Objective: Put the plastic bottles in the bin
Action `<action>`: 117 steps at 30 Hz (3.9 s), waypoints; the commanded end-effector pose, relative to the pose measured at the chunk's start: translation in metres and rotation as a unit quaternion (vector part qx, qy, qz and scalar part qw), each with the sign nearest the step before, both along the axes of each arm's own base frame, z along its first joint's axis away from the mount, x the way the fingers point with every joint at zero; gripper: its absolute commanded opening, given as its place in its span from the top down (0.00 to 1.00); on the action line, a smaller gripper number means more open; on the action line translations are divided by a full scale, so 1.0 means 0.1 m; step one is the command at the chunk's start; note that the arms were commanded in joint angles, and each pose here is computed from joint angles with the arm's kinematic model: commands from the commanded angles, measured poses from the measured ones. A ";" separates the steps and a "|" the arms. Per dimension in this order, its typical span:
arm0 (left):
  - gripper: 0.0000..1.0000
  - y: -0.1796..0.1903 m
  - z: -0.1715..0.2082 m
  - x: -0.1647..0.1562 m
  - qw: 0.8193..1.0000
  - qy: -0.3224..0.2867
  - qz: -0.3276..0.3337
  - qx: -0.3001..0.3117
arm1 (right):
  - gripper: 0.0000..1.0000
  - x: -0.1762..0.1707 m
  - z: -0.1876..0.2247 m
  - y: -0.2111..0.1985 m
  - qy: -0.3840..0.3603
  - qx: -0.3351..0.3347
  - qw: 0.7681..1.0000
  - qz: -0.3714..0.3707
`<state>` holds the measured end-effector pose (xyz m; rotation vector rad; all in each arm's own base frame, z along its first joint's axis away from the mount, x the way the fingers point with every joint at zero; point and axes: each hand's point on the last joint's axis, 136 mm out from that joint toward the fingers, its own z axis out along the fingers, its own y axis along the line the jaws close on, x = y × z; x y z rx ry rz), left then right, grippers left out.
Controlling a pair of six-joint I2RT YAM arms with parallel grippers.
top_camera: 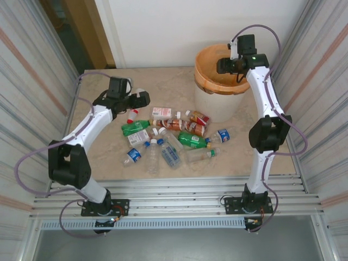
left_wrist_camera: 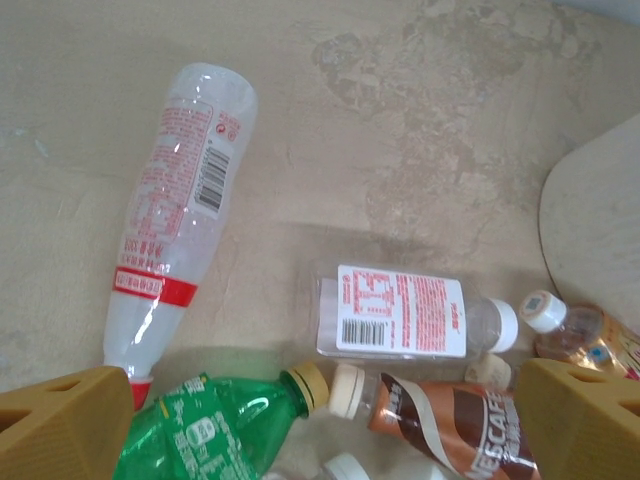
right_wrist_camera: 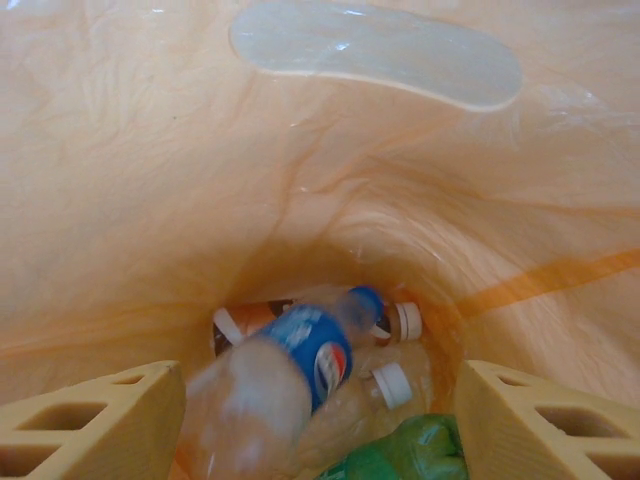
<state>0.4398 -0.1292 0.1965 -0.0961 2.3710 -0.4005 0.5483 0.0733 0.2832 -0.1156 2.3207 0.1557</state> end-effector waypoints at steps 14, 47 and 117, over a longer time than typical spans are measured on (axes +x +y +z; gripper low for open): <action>0.06 0.12 -0.58 0.68 0.990 0.106 -0.030 0.085 | 0.02 -0.81 0.96 -0.15 -0.079 0.042 0.995 -0.050; 0.27 0.47 -1.54 0.93 0.955 0.229 -0.027 0.184 | 0.02 -1.67 1.08 -0.13 -0.143 0.073 0.984 -0.072; 0.57 -1.75 1.57 -1.34 0.918 -0.173 -0.311 -0.175 | 0.05 -2.11 1.13 2.47 -0.023 0.363 0.873 0.324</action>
